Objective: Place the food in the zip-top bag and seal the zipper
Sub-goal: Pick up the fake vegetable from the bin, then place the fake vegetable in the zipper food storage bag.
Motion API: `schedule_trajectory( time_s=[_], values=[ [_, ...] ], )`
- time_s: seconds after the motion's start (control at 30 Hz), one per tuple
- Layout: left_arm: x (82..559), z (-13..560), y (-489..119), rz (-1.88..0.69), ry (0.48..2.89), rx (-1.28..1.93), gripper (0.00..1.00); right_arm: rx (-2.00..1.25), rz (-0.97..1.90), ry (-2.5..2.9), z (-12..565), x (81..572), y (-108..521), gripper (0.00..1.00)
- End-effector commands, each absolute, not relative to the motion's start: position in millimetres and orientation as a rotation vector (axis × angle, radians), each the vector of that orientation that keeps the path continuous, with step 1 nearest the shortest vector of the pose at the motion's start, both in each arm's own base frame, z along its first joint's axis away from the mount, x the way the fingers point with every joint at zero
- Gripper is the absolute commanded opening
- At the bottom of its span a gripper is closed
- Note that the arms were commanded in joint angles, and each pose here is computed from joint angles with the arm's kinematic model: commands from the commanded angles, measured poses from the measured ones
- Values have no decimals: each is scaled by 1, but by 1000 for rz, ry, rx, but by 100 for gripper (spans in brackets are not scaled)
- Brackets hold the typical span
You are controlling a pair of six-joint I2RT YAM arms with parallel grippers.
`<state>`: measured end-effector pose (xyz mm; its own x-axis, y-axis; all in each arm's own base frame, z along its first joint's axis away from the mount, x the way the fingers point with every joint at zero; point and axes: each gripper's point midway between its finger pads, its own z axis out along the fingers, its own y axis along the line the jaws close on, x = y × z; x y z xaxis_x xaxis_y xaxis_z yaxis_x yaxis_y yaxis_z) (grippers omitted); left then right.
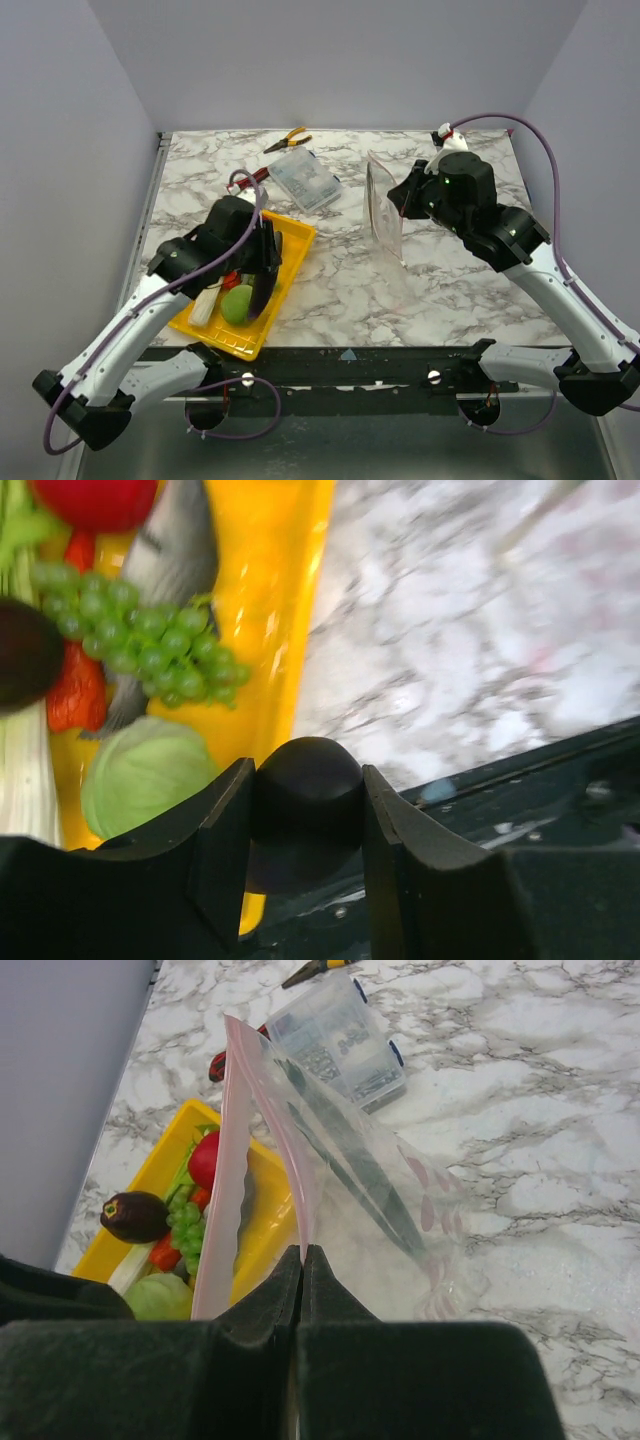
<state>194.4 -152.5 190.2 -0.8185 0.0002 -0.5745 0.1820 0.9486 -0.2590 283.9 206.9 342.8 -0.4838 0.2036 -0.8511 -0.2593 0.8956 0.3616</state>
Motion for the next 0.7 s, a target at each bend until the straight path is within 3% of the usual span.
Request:
schedule_trajectory(
  time_s=[0.0, 0.3, 0.5, 0.67],
  values=[
    [180, 297, -170, -677, 2244, 235, 0, -42, 585, 1977, 349, 283, 209, 1],
    [152, 485, -197, -1166, 1544, 282, 0, -46, 605, 1980, 349, 284, 214, 1],
    [141, 542, -220, -1494, 1191, 271, 0, -48, 651, 1964, 356, 283, 220, 1],
    [151, 550, -246, -1648, 1167, 289, 0, -57, 676, 1963, 358, 281, 224, 1]
  ],
)
